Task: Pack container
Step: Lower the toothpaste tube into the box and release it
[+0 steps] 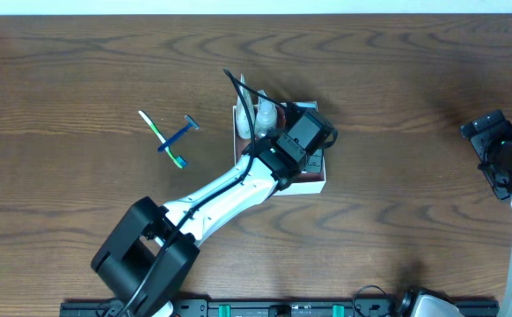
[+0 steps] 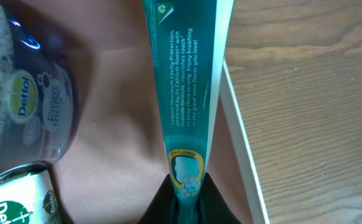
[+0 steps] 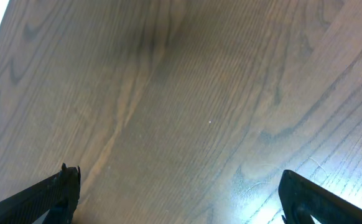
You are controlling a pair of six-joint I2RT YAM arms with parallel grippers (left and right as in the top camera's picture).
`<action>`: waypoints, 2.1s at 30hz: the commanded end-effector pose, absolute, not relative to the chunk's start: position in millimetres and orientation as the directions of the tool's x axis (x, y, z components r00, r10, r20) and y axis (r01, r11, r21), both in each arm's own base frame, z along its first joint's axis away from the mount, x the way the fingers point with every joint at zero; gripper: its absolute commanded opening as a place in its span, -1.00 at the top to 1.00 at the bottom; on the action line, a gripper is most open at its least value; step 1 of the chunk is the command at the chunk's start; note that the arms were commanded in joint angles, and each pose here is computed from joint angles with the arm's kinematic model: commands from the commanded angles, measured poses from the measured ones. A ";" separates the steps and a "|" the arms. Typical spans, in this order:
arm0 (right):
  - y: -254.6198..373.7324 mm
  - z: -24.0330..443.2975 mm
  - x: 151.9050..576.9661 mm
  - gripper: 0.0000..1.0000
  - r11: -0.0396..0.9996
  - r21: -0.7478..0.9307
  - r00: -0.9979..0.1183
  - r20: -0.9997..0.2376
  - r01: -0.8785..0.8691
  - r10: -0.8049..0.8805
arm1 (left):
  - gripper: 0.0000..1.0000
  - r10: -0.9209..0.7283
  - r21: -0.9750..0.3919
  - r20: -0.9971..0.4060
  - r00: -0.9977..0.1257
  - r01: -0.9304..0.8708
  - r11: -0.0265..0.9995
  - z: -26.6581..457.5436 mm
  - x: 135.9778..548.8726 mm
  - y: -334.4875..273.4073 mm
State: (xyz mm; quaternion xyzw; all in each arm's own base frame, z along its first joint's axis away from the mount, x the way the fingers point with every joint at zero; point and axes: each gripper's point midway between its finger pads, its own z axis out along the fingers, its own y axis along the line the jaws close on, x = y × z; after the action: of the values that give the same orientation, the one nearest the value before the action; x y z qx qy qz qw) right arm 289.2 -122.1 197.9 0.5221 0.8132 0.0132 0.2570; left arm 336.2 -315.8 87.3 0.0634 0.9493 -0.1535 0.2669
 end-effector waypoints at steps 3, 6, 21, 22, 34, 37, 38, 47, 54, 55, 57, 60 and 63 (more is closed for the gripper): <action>-125.3 200.6 289.2 -0.98 0.461 0.285 -0.326 -0.415 0.840 0.850 | 0.85 0.005 -0.243 -0.501 -0.865 0.146 0.959 68.7 340.3 -313.4; -125.2 200.6 289.2 -0.99 0.461 0.285 -0.326 -0.414 0.840 0.850 | 0.87 0.008 -0.235 -0.490 -0.872 0.141 0.962 60.8 339.8 -312.9; -125.3 200.6 289.3 -0.99 0.461 0.286 -0.325 -0.414 0.840 0.850 | 0.83 0.009 -0.233 -0.488 -0.873 0.140 0.962 52.6 342.1 -315.3; -125.3 200.6 289.3 -0.98 0.461 0.286 -0.325 -0.414 0.840 0.850 | 0.83 0.008 -0.235 -0.489 -0.872 0.140 0.962 52.4 342.3 -315.6; -125.3 200.6 289.2 -0.98 0.461 0.285 -0.325 -0.415 0.840 0.850 | 0.80 -0.007 -0.244 -0.487 -0.873 0.128 0.961 51.2 343.4 -316.7; -125.3 200.6 289.3 -0.99 0.461 0.286 -0.325 -0.414 0.840 0.850 | 0.66 -0.008 -0.245 -0.489 -0.872 0.129 0.961 51.5 343.8 -317.1; -125.3 200.6 289.3 -0.98 0.461 0.286 -0.325 -0.414 0.840 0.850 | 0.66 -0.009 -0.246 -0.490 -0.872 0.129 0.961 51.7 344.0 -317.3; -125.3 200.6 289.2 -0.99 0.461 0.285 -0.325 -0.415 0.840 0.850 | 0.66 -0.014 -0.251 -0.494 -0.869 0.128 0.960 52.6 345.1 -318.2; -125.3 200.6 289.2 -0.99 0.461 0.285 -0.325 -0.415 0.840 0.850 | 0.66 0.049 -0.231 -0.537 -0.842 0.202 0.952 64.3 349.7 -321.0; -125.3 200.6 289.3 -0.98 0.461 0.286 -0.325 -0.414 0.840 0.850 | 0.66 0.066 -0.224 -0.549 -0.833 0.223 0.949 69.0 350.0 -321.3; -125.3 200.6 289.3 -0.99 0.461 0.286 -0.325 -0.414 0.840 0.850 | 0.66 0.096 -0.213 -0.574 -0.813 0.261 0.941 82.1 350.2 -321.5; -125.3 200.6 289.2 -0.99 0.461 0.285 -0.325 -0.415 0.840 0.850 | 0.66 0.130 -0.199 -0.611 -0.781 0.311 0.929 105.9 348.4 -319.7; -125.3 200.6 289.2 -0.99 0.461 0.285 -0.325 -0.415 0.840 0.850 | 0.66 0.156 -0.186 -0.646 -0.748 0.352 0.917 134.7 343.1 -314.3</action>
State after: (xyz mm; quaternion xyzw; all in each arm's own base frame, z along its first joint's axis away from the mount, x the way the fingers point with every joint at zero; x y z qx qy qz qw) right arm 289.2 -122.1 197.9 0.5221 0.8132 0.0132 0.2570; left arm 338.7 -318.1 88.3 0.1091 0.9430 -0.1444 0.2794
